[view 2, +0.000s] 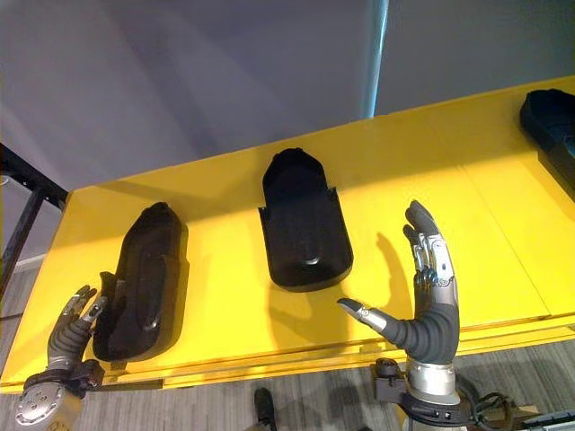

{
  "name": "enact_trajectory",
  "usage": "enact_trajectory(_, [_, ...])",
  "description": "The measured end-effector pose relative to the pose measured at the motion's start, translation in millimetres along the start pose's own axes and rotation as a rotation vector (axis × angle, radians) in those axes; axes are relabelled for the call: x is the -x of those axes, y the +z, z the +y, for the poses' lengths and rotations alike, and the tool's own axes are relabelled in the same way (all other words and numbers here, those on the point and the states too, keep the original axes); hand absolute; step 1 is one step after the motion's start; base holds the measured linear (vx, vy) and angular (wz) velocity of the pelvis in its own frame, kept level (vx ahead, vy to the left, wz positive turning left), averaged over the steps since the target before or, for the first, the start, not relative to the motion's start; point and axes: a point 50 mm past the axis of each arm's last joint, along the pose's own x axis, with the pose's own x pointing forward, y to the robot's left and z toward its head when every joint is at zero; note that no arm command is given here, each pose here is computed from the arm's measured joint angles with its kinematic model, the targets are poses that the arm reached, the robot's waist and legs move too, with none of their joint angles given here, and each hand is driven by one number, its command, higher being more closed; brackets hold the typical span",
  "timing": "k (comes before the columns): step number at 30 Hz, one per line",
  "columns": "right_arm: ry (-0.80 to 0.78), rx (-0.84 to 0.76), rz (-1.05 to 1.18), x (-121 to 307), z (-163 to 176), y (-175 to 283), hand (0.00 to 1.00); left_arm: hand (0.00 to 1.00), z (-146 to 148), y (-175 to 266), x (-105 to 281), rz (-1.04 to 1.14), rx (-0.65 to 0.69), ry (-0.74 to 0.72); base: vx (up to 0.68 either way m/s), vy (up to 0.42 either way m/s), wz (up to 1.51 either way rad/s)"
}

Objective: Walk over and take plastic housings, then place them on the shelf

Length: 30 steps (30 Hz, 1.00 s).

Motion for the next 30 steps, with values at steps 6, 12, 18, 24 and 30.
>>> enact_trajectory(6, [-0.039,-0.023,0.099,12.1,4.0,-14.6,0.00,1.00,-5.1,21.6,1.0,-0.107,0.057,0.001,0.09,-0.025,0.08])
enact_trajectory(12, [-0.080,-0.019,0.211,31.2,2.6,-22.5,0.00,1.00,-19.1,94.1,44.6,-0.567,0.205,-0.084,0.00,-0.032,-0.01])
enact_trajectory(18, [-0.098,-0.022,0.312,50.9,0.7,-23.1,0.00,1.00,-39.5,44.3,96.4,-0.330,0.365,-0.084,-0.06,-0.010,0.17])
enact_trajectory(24, [-0.096,-0.048,0.371,60.6,7.7,-28.2,0.00,1.00,-49.7,6.5,108.2,-0.122,0.417,-0.083,-0.04,-0.011,0.18])
enact_trajectory(30, [-0.158,-0.019,0.421,69.2,4.4,-36.5,0.00,1.00,-53.7,-7.3,107.2,-0.072,0.427,-0.077,-0.01,0.000,0.06])
